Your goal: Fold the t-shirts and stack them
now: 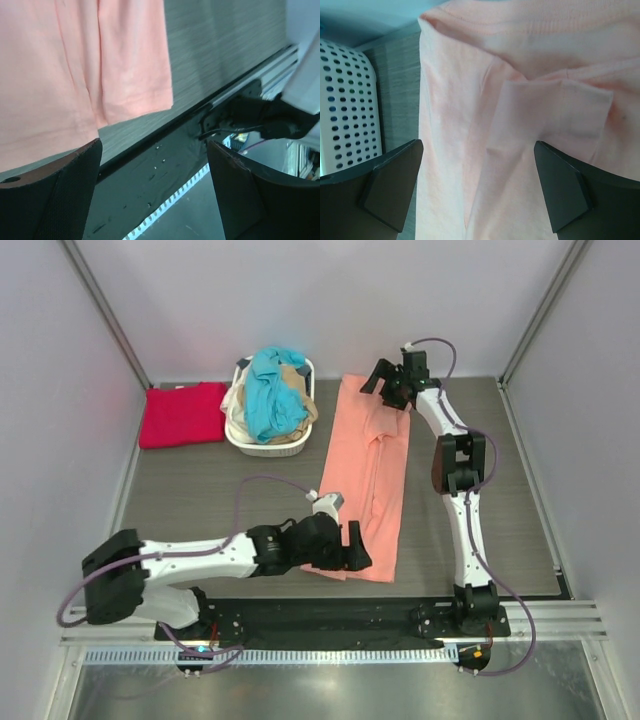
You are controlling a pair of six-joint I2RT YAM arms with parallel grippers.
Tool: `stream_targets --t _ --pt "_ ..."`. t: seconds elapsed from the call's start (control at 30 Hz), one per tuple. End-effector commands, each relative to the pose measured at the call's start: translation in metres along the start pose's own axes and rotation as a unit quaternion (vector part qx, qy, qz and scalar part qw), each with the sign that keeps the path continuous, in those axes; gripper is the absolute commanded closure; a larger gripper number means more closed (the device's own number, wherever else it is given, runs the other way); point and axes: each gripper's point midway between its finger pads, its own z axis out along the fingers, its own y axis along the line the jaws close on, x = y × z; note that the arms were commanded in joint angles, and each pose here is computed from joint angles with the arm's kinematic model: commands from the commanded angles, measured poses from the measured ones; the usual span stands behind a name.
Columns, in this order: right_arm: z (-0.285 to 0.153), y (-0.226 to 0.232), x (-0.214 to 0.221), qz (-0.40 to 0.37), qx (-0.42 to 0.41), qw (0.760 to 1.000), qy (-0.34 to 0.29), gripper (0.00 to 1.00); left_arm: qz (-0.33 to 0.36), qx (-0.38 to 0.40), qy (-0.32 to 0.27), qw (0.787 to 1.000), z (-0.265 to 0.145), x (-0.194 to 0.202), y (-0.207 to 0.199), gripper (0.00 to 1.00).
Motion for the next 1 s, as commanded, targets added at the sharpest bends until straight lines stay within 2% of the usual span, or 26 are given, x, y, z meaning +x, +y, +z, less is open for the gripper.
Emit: stream_targets --t 0.0,0.1,0.13,0.2,0.23,0.27,0.3,0.33,0.37,0.4,0.57,0.63,0.7,0.77,0.87,0.9,0.97 --pt "-0.079 0.084 -0.068 -0.066 -0.067 0.993 -0.077 0.00 0.082 -0.078 -0.089 0.990 -0.045 -0.047 0.019 0.13" --pt "-0.108 0.090 -0.062 -0.077 -0.044 0.993 -0.079 0.00 0.092 -0.113 -0.124 0.982 -0.068 -0.072 0.043 0.11" --pt "-0.142 0.106 -0.076 -0.083 -0.040 0.990 -0.108 0.00 0.078 -0.136 -0.125 0.980 -0.069 -0.077 0.065 0.11" --pt "-0.157 0.087 -0.042 -0.070 0.000 0.994 -0.081 0.00 0.065 -0.136 -0.126 0.980 -0.077 -0.080 0.080 0.11" --pt "-0.197 0.105 -0.048 -0.075 -0.007 0.991 -0.107 0.00 0.050 -0.152 -0.130 0.979 -0.078 -0.082 0.100 0.11" --pt "-0.194 0.076 -0.012 -0.062 0.036 0.994 -0.079 0.00 0.044 -0.151 -0.131 0.979 -0.080 -0.081 0.107 0.11" --pt "-0.203 0.072 0.002 -0.063 0.044 0.994 -0.073 0.00 0.038 -0.142 -0.140 0.979 -0.087 -0.083 0.109 0.11" --pt "-0.237 0.090 0.004 -0.071 0.033 0.992 -0.095 0.00 0.029 -0.142 -0.151 0.978 -0.089 -0.087 0.115 0.11" --pt "-0.238 0.061 0.041 -0.062 0.074 0.993 -0.070 0.00 0.025 -0.148 -0.145 0.978 -0.088 -0.079 0.127 0.11" --pt "-0.252 0.057 0.053 -0.055 0.082 0.993 -0.070 0.00 0.021 -0.146 -0.146 0.978 -0.089 -0.078 0.131 0.11" --pt "-0.325 0.008 0.166 0.044 0.136 0.989 -0.040 0.01 0.004 -0.142 -0.148 0.979 -0.087 -0.071 0.149 0.11" --pt "-0.337 -0.013 0.216 0.069 0.159 0.985 0.005 0.01 0.001 -0.141 -0.148 0.979 -0.083 -0.067 0.154 0.11" --pt "-0.350 -0.005 0.244 0.093 0.147 0.985 0.020 0.02 -0.003 -0.142 -0.151 0.978 -0.081 -0.064 0.159 0.12" --pt "-0.356 -0.018 0.278 0.101 0.175 0.978 0.050 0.02 -0.012 -0.135 -0.153 0.979 -0.076 -0.063 0.161 0.12" --pt "-0.360 -0.017 0.322 0.103 0.179 0.975 0.085 0.07 -0.023 -0.123 -0.153 0.980 -0.071 -0.063 0.158 0.12" --pt "-0.362 -0.011 0.337 0.112 0.177 0.973 0.094 0.12 -0.025 -0.120 -0.152 0.981 -0.070 -0.063 0.157 0.12" --pt "-0.365 -0.014 0.350 0.109 0.180 0.974 0.087 0.14 -0.031 -0.116 -0.150 0.981 -0.069 -0.064 0.154 0.13"
